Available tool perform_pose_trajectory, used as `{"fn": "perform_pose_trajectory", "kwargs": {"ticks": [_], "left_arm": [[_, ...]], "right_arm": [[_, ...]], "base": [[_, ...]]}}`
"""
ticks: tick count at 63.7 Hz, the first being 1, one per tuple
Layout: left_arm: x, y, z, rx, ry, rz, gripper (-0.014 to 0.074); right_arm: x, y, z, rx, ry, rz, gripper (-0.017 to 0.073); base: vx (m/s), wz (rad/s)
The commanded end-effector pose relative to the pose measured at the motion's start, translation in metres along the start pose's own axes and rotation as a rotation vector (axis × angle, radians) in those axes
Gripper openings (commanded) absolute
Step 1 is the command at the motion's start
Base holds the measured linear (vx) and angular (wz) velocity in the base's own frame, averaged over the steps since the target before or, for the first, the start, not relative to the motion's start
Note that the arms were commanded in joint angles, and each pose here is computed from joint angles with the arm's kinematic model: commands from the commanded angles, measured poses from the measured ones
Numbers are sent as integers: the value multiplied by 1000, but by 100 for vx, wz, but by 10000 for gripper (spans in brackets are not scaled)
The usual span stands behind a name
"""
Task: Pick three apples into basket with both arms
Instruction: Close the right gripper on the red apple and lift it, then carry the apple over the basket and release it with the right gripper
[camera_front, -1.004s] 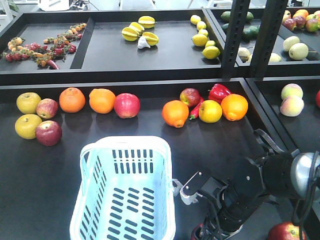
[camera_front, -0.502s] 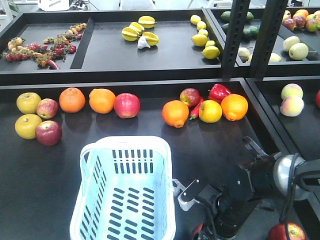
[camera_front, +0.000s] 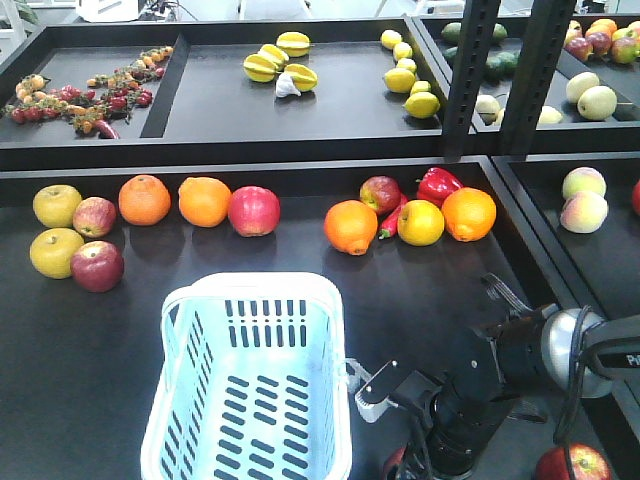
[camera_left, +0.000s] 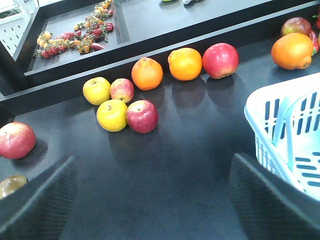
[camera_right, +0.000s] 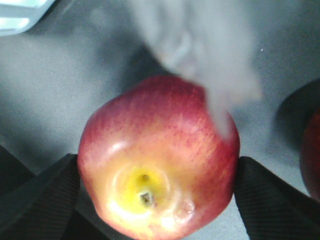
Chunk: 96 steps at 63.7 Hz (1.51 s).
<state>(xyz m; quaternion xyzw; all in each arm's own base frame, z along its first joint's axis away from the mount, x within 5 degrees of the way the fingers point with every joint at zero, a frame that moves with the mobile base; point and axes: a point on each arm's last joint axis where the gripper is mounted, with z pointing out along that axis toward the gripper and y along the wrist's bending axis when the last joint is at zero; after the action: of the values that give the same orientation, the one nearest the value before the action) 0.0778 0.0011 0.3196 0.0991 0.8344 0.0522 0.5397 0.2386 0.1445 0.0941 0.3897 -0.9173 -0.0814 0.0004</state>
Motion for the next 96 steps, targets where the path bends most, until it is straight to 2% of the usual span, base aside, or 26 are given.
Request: {"fn": "perform_pose_trajectory", "kwargs": {"ticks": [1,24,37,43,53,62,75,79,87,96], "left_arm": [[-11,1,-3,3,-68,3,585],[-11,1,-3,3,-68,3,585],[-11,1,-3,3,-68,3,585],[-11,1,-3,3,-68,3,585],[-11,1,-3,3,-68,3,585],[-11,1,-3,3,-68,3,585],[-11,1,-3,3,-68,3,585],[-11,1,-3,3,-68,3,585],[-11,1,-3,3,-68,3,585],[-11,1,-3,3,-68,3,585]], "right_arm": [[-3,2,-16,-4,-5,-32,333],[2,7,-51,34,-46,-75,332],[14,14,-91,92,-103,-63,332],[19,20,-112,113,-180,-63,332],[23,33,-148,117,-389,-37,332],[28,48,-171,43,-538,-38,332],[23,67,-186,-111,-702,-116,332],[18,69,-187,-137,-743,-152,332],[6,70,-184,-182,-810,-181,332],[-9,65,-168,-226,-823,-176,334]], "base": [[0,0],[0,0],[0,0],[0,0],[0,0],[0,0],[0,0],[0,0],[0,0],[0,0]]}}
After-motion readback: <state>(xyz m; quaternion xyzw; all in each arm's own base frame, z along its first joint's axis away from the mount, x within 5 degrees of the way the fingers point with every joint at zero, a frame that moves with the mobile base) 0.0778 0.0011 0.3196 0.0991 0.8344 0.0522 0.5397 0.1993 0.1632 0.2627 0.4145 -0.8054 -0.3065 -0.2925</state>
